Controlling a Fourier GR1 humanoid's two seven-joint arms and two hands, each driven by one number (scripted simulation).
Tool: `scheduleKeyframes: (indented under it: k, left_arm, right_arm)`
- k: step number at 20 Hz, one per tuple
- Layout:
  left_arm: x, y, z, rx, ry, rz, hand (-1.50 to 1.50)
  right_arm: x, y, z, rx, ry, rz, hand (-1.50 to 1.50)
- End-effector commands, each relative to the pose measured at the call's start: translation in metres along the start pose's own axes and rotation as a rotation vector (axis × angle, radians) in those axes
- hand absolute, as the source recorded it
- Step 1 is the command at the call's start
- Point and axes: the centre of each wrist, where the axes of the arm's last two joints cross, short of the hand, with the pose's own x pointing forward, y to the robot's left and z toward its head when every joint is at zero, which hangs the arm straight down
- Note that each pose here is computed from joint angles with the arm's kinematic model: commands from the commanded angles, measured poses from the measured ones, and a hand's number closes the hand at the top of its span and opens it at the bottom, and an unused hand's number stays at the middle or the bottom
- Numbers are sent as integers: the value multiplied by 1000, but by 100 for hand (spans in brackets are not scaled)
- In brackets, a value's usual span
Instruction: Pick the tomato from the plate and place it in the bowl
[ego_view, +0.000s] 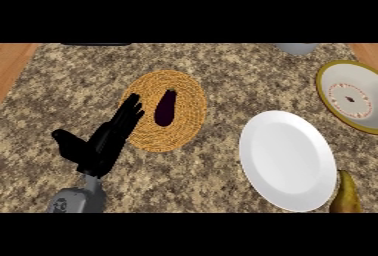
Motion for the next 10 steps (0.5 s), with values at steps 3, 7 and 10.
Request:
scheduleKeyframes:
  k: [3,7,10]
  left_arm:
    - [-5,-6,6,-15,-17,-15,0]
    - [-3,3,-9,-37,-23,-12,0]
    - [-2,-2,-14,-43,-24,-15,0]
  right_arm:
    - [-22,30,-36,-11,21,135,150]
    - [-23,41,-59,-9,57,130,150]
    - [-50,72,-40,130,151,224,150]
